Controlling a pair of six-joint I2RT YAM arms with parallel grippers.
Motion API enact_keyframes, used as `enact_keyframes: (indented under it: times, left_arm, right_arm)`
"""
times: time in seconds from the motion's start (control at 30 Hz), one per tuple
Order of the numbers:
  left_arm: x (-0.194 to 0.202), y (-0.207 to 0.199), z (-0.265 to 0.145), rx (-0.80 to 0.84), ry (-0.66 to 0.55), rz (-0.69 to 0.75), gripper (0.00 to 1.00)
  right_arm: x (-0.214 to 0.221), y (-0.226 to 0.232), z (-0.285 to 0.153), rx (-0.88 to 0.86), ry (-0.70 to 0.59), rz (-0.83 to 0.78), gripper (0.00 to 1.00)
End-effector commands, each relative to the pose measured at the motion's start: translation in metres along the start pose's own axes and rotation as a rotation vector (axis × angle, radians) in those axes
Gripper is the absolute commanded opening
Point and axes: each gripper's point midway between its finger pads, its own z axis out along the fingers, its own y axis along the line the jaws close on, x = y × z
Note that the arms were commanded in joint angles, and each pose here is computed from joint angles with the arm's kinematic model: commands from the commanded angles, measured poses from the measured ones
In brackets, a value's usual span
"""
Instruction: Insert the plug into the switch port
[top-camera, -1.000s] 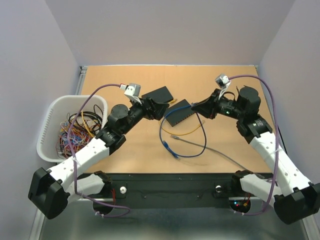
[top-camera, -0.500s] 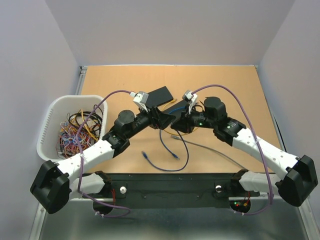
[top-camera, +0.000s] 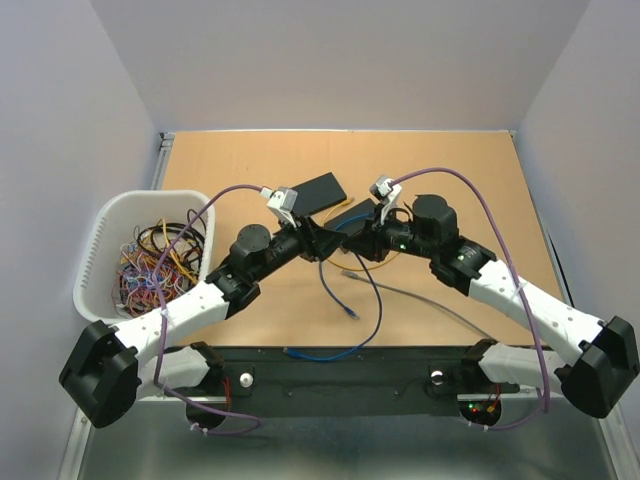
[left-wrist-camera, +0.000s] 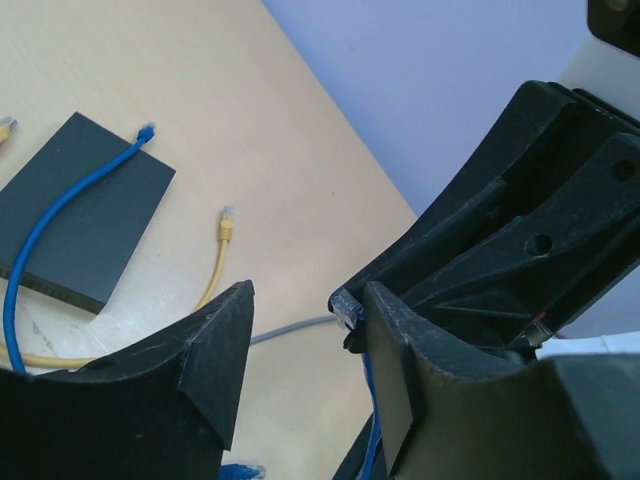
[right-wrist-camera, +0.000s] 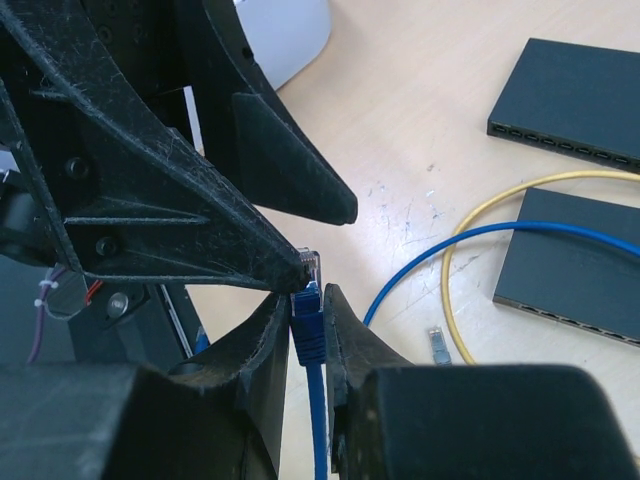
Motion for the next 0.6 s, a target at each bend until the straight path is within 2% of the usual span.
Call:
enact_keyframes:
  times: [0.0, 0.07, 0.23, 0.33, 0.4, 0.43, 0.5, 0.57]
  left_arm:
    - [-0.001, -0.012, -0.003, 0.034, -0.013, 0.015, 0.55]
    - [0.0, -0.012, -0.001, 0.034, -0.011, 0.015, 0.53]
    - [0.001, -0.018, 0.003, 0.055, -0.004, 0.019, 0.36]
    - [0.004, -0.02, 0.004, 0.069, 0.003, 0.014, 0.22]
    - [0.004, -0.021, 0.004, 0.076, 0.005, 0.012, 0.04]
    - [0.005, -0.022, 0.004, 0.077, 0.006, 0.01, 0.0]
    - [0.005, -0.022, 0.003, 0.079, 0.006, 0.01, 0.0]
    - [0.003, -0.022, 0.001, 0.077, -0.006, 0.011, 0.0]
  right_arm:
    - [-0.043, 0.013, -0.009, -0.019, -0.161, -0.057, 0.0]
    - [-0.043, 0.016, -0.009, -0.034, -0.163, -0.054, 0.0]
    - [-0.042, 0.025, -0.01, -0.079, -0.178, -0.046, 0.01]
    - [-0.043, 0.03, -0.011, -0.1, -0.191, -0.042, 0.0]
    - [-0.043, 0.031, -0.012, -0.106, -0.199, -0.038, 0.01]
    - [-0.044, 0.034, -0.013, -0.115, -0.203, -0.04, 0.01]
    - [-0.044, 0.035, -0.014, -0.117, -0.209, -0.04, 0.0]
    - [-0.044, 0.033, -0.015, -0.107, -0.213, -0.04, 0.16]
